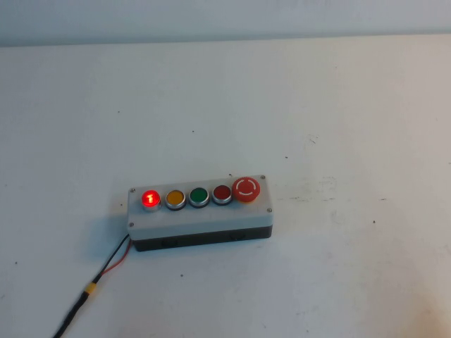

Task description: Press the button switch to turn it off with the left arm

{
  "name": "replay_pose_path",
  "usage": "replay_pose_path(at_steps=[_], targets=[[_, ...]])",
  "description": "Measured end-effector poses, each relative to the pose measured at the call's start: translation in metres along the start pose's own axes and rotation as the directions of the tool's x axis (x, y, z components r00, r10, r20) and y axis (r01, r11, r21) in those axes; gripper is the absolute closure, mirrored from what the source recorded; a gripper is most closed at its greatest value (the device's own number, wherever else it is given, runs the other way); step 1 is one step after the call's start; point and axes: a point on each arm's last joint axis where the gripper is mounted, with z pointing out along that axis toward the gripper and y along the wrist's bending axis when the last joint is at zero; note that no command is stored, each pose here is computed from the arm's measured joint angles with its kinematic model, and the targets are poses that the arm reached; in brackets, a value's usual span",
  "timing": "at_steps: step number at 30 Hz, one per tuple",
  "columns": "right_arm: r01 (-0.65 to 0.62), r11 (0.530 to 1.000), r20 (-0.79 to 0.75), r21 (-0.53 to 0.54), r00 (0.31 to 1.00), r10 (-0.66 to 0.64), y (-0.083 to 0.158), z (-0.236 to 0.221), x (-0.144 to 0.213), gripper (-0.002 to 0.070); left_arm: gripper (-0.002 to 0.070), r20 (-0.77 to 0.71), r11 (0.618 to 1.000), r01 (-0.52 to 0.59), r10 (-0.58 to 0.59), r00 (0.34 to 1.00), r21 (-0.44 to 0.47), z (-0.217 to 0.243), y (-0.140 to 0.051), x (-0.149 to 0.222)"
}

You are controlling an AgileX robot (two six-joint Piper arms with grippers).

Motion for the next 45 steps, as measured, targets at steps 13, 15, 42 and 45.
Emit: replay_pose_path(at_steps=[13, 15, 42, 45], targets=[[0.000, 1.000, 0.000, 0.000, 1.000, 0.000, 0.000, 0.000, 0.000, 0.0692, 0.0677, 0.047, 0.998, 0.066, -0.067, 0.997, 0.021, 0.000, -0.002, -0.004], [0.000, 1.000, 0.000, 0.000, 1.000, 0.000, 0.000, 0.000, 0.000, 0.0692, 0.0677, 0.084, 0.982, 0.180, -0.184, 0.979, 0.056, 0.000, -0.004, -0.008], [0.000, 1.000, 0.000, 0.000, 1.000, 0.000, 0.000, 0.000, 0.000, 0.0692, 0.0677, -0.485, 0.928, 0.199, -0.023, 0.874, 0.314, -0.003, -0.024, -0.152], [0.000, 1.000, 0.000, 0.000, 1.000, 0.000, 0.000, 0.000, 0.000, 0.0692, 0.0677, -0.567, 0.921, 0.177, 0.055, 0.822, 0.346, 0.022, -0.024, -0.158]])
